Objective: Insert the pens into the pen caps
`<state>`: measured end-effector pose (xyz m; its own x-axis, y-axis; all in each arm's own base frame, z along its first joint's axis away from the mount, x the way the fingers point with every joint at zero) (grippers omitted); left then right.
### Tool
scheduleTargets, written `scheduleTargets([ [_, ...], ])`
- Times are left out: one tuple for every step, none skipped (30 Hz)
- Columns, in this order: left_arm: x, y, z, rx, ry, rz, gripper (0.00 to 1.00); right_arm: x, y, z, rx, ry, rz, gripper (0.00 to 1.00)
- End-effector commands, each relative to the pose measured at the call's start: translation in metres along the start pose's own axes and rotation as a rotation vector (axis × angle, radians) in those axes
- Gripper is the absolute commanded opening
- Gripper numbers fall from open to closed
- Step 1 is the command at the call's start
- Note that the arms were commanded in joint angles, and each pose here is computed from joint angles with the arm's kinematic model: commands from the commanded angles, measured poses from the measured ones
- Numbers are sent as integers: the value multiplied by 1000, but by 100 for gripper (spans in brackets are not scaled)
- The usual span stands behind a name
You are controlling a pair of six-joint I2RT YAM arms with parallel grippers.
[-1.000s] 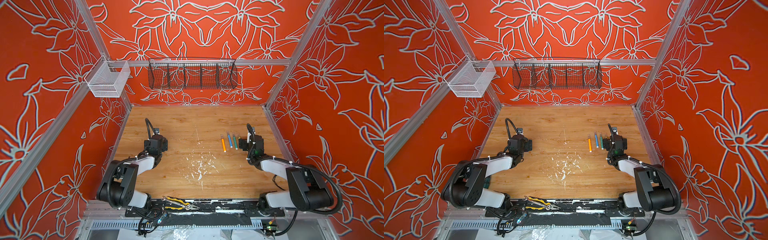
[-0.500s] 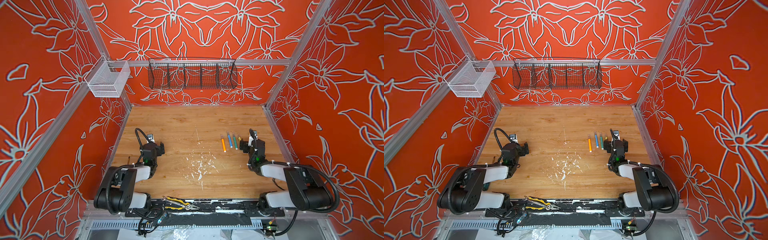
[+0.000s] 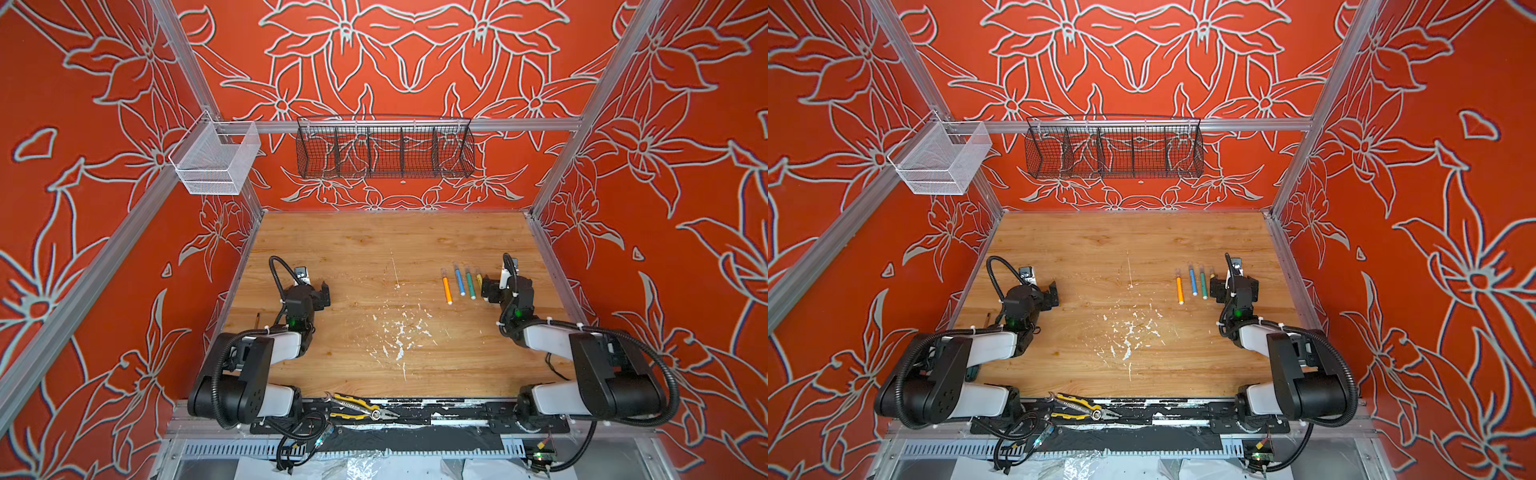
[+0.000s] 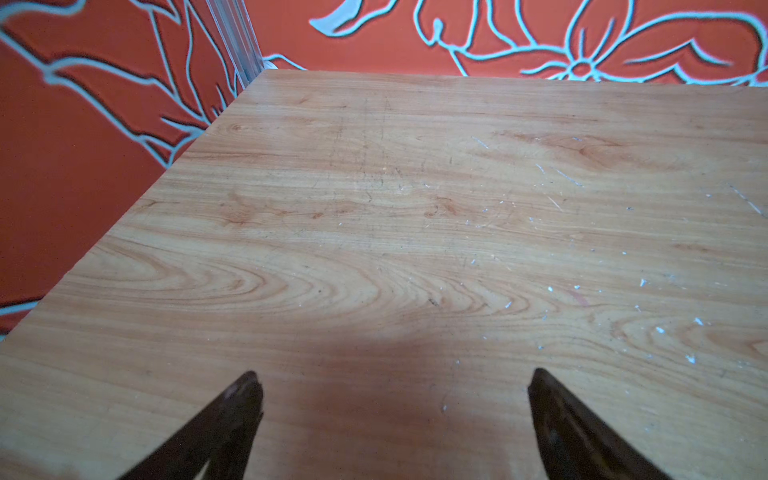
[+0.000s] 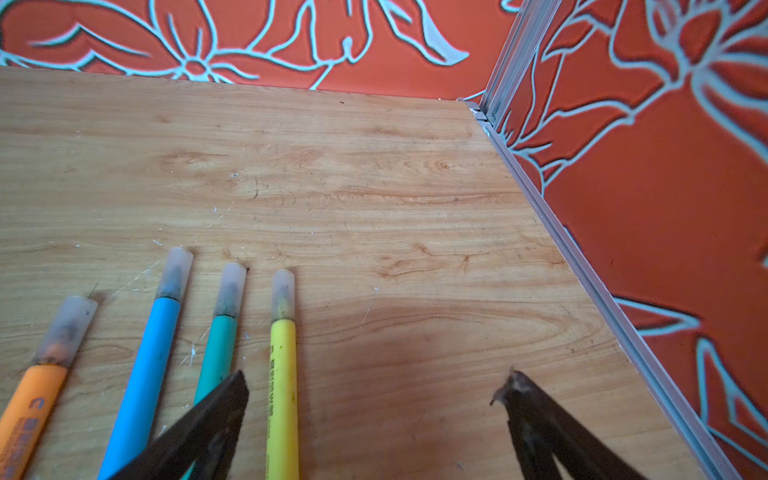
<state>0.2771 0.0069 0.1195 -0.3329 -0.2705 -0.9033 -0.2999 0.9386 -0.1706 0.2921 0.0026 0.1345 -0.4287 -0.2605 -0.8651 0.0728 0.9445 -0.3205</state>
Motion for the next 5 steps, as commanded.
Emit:
scheduleTargets([
  [-4, -1, 1, 14, -22, -6, 97, -4, 0, 3, -12, -3, 9, 97],
  [-4, -2, 1, 15, -22, -6, 97, -4, 0, 3, -11, -5, 10, 97],
  [-4, -2, 1, 14, -22, -7, 97, -4, 0, 3, -11, -3, 11, 97],
  [-4, -2, 1, 15, -22, -6, 97, -4, 0, 3, -11, -4, 11, 97],
  [-4, -2, 1, 15, -22, -6, 97, -4, 0, 3, -11, -4, 10, 97],
])
Point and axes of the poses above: each gripper's point midway between its finger pads, its own z axis out along the fingers, its own y axis along the line the jaws close on, x = y × z, the point moved 9 cm from there along -z, back along the fingers, and after that the axes turned 13 degrees about -z, right-handed, at the moved point
